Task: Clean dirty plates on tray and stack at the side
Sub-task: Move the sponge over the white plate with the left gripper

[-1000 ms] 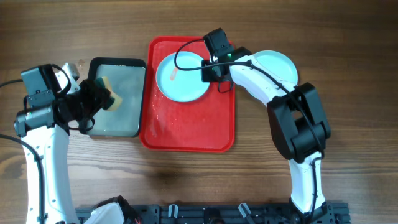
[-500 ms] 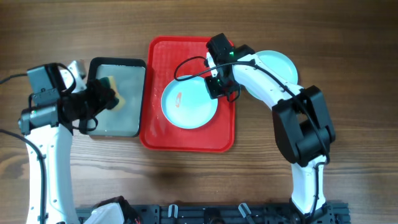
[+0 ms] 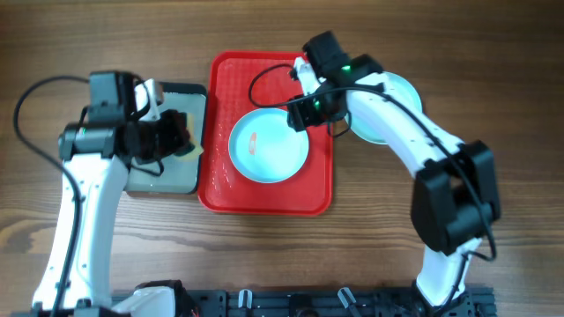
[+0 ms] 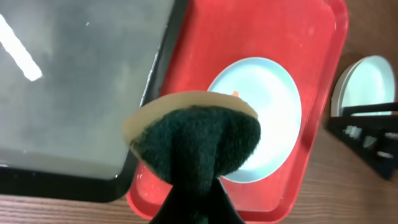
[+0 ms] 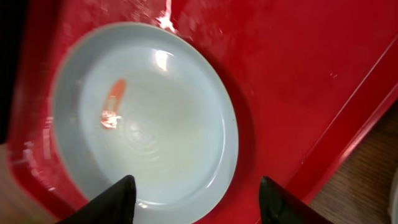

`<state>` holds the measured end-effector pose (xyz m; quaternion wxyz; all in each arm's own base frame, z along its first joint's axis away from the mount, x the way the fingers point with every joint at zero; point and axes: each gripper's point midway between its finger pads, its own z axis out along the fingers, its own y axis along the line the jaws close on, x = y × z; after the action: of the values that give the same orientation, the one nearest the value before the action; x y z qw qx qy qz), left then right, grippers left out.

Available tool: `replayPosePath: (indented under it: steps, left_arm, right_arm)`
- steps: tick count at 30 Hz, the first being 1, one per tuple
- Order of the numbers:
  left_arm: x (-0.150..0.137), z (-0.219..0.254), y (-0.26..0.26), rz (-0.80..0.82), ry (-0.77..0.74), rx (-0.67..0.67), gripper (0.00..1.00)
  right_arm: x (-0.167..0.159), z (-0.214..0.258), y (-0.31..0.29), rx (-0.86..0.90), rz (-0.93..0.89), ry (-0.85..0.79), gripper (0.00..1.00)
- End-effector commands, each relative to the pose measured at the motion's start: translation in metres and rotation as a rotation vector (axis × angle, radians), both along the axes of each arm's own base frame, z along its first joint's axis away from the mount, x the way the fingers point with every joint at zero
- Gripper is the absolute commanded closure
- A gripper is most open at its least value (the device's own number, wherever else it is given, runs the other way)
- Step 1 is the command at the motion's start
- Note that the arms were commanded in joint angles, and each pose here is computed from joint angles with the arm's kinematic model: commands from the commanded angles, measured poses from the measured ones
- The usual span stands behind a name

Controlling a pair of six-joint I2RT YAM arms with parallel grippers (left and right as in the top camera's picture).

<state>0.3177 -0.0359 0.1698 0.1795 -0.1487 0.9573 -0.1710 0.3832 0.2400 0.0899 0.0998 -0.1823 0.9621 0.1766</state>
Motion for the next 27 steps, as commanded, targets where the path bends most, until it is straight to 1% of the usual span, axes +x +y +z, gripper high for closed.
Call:
replayPosePath:
  steps: [1,5,12,18,19,21,22,24,27]
  left_arm:
    - [0.017,0.005,-0.019,-0.098,-0.001,0.062,0.96]
    - [0.024,-0.013,-0.049,-0.188,0.025,0.064,0.96]
    - [0.040,-0.041,-0.081,-0.268,0.035,0.066,0.96]
    - [0.046,-0.060,-0.093,-0.295,0.053,0.067,0.96]
    - [0.048,-0.063,-0.097,-0.307,0.051,0.069,0.96]
    - [0.050,-0.066,-0.102,-0.319,0.044,0.069,0.96]
    - [0.051,-0.067,-0.104,-0.323,0.042,0.069,0.96]
    - [0.052,-0.071,-0.107,-0.331,0.043,0.069,0.96]
    - [0.052,-0.074,-0.110,-0.337,0.049,0.070,0.96]
  right_arm:
    - [0.005,0.048,-0.007,0.154,-0.108,0.010,0.35]
    - [0.002,0.046,-0.023,0.157,-0.183,0.079,0.36]
    - [-0.019,0.020,-0.031,0.115,-0.194,0.168,0.37]
    - [-0.029,-0.008,-0.034,0.107,-0.224,0.203,0.50]
    - [-0.027,-0.017,-0.033,0.119,-0.250,0.197,0.58]
    - [-0.026,-0.026,-0.031,0.131,-0.283,0.199,0.68]
    - [-0.026,-0.029,-0.028,0.137,-0.284,0.193,0.71]
    - [-0.027,-0.034,-0.023,0.146,-0.284,0.185,0.74]
    - [-0.029,-0.041,-0.014,0.144,-0.260,0.167,0.74]
